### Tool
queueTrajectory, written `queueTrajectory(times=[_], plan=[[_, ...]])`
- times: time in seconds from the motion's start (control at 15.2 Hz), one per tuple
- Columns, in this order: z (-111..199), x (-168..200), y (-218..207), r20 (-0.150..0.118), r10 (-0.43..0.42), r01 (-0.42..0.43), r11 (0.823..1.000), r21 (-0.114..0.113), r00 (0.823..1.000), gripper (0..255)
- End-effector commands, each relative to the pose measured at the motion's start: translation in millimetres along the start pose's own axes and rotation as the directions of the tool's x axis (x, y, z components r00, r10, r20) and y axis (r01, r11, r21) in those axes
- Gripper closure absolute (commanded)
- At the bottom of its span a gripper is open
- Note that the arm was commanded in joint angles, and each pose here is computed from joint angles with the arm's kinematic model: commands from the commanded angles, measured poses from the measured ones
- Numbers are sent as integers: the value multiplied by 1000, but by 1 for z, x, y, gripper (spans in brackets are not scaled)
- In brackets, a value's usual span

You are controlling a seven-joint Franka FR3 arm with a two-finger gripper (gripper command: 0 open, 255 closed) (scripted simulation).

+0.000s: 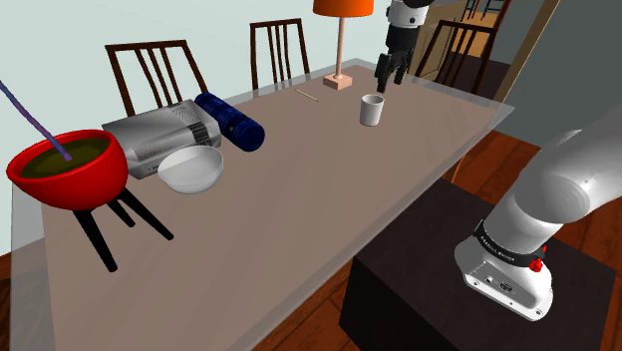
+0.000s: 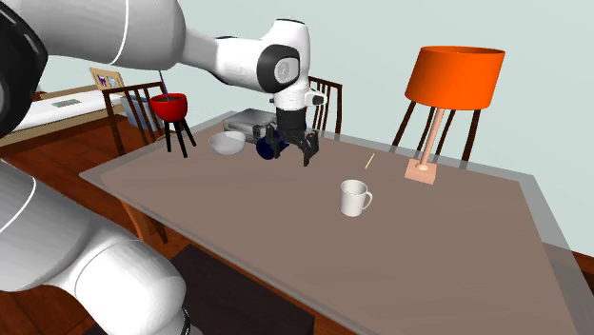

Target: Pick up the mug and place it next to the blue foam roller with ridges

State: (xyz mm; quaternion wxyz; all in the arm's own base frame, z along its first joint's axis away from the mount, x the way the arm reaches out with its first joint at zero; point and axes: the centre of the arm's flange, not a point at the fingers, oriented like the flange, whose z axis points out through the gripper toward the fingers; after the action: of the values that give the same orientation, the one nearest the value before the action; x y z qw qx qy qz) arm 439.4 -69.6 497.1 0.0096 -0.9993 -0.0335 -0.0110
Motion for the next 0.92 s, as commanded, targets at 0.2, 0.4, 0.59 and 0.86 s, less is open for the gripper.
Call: queueTrajectory(times=[0.2, 0.4, 0.59, 0.86], plan=[[40, 39, 34, 9, -27, 27, 999, -19, 1000, 0], [62, 65, 55, 15, -42, 43, 999, -29, 999, 0], [84, 90, 75, 22, -58, 59, 998, -39, 998, 0], [113, 124, 102, 31, -78, 80, 995, -53, 996, 0]])
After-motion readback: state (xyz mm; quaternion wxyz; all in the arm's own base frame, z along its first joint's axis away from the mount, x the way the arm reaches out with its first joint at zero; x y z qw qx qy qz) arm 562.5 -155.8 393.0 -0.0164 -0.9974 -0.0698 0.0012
